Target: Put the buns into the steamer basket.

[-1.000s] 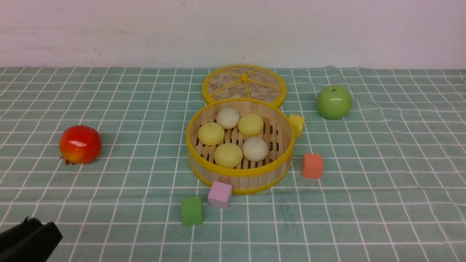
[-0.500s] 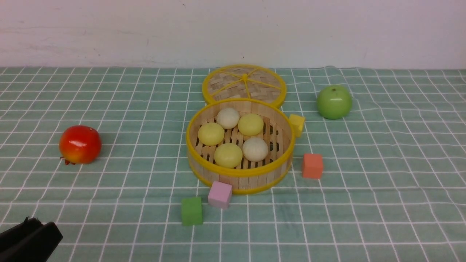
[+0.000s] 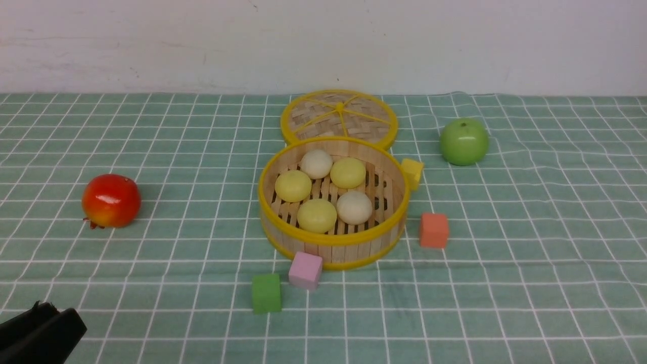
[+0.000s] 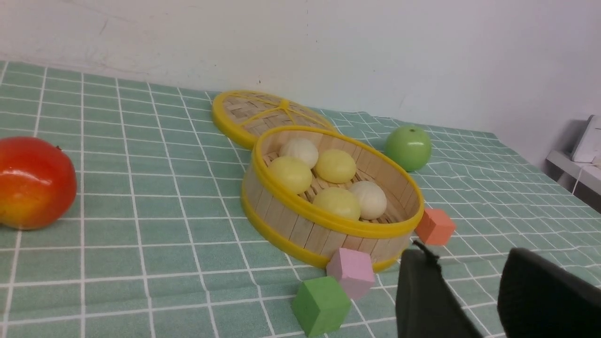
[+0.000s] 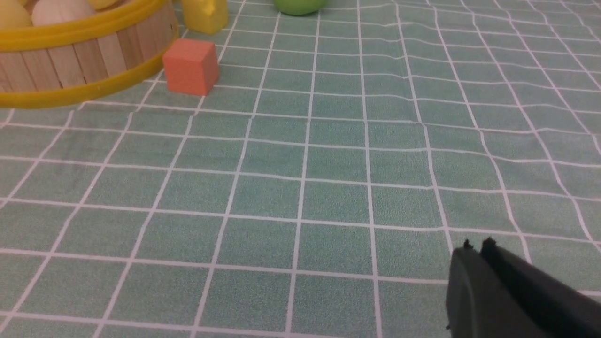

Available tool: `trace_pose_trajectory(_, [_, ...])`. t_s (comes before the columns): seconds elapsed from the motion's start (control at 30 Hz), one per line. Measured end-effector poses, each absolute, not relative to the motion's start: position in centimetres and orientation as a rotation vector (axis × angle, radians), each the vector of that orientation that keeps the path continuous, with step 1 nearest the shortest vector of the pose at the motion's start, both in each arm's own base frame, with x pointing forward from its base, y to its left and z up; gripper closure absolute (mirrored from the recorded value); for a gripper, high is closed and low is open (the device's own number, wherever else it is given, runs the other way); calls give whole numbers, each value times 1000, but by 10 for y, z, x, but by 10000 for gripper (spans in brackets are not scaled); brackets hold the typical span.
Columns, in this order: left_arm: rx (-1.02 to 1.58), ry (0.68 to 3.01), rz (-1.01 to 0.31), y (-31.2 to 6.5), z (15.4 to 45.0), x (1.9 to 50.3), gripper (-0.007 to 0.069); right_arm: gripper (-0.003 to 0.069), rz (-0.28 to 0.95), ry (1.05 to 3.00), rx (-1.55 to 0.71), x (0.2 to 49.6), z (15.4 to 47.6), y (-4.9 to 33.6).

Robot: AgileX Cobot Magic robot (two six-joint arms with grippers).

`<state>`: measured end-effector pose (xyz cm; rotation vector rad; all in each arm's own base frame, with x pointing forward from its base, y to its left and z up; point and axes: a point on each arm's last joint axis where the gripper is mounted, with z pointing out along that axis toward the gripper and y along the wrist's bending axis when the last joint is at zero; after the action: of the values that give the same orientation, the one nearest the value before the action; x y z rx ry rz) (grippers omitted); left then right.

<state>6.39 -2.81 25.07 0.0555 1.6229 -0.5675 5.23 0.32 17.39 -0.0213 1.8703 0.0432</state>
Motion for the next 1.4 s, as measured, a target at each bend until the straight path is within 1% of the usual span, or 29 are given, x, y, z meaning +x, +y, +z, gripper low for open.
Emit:
trace_pose_trajectory(0.1, [50, 1583, -542, -26, 253, 65, 387, 645, 45, 1870, -20, 52, 174, 3])
trace_pose_trajectory(0.17, [24, 1539, -497, -22, 255, 66, 387, 641, 45, 1870, -20, 52, 174, 3])
trace_pose_trajectory(0.27, [-59, 1495, -380, -13, 252, 66, 387, 636, 45, 1870, -20, 52, 174, 3])
trace_pose_trajectory(0.3, [-69, 1490, -363, -12, 252, 65, 387, 636, 45, 1870, -20, 52, 174, 3])
trace_pose_trajectory(0.33, [-112, 1479, -301, -7, 245, 64, 395, 634, 45, 1870, -20, 52, 174, 3])
trace_pose_trajectory(0.4, [-132, 1471, -258, -4, 238, 61, 412, 631, 45, 1870, -20, 52, 174, 3])
trace_pose_trajectory(0.5, [-140, 1472, -189, -1, 214, 56, 514, 626, 45, 1870, -20, 52, 174, 3])
trace_pose_trajectory(0.53, [-137, 1487, -184, -1, 211, 56, 529, 625, 45, 1870, -20, 52, 174, 3])
trace_pose_trajectory(0.57, [-129, 1550, -173, -2, 201, 57, 584, 623, 45, 1870, -20, 52, 174, 3])
trace_pose_trajectory(0.6, [-131, 1594, -169, -2, 197, 57, 621, 622, 45, 1869, -20, 52, 174, 3])
trace_pose_trajectory(0.63, [-138, 1657, -165, -2, 191, 56, 639, 620, 45, 1869, -20, 52, 174, 3])
trace_pose_trajectory(0.73, [-177, 1847, -156, -1, 172, 53, 639, 617, 45, 1869, -20, 52, 174, 3])
trace_pose_trajectory(0.8, [-188, 1884, -154, 0, 169, 52, 639, 617, 45, 1869, -20, 52, 174, 3])
trace_pose_trajectory(1.4, [-195, 1882, -156, 0, 169, 52, 639, 590, 45, 1869, -20, 52, 174, 3])
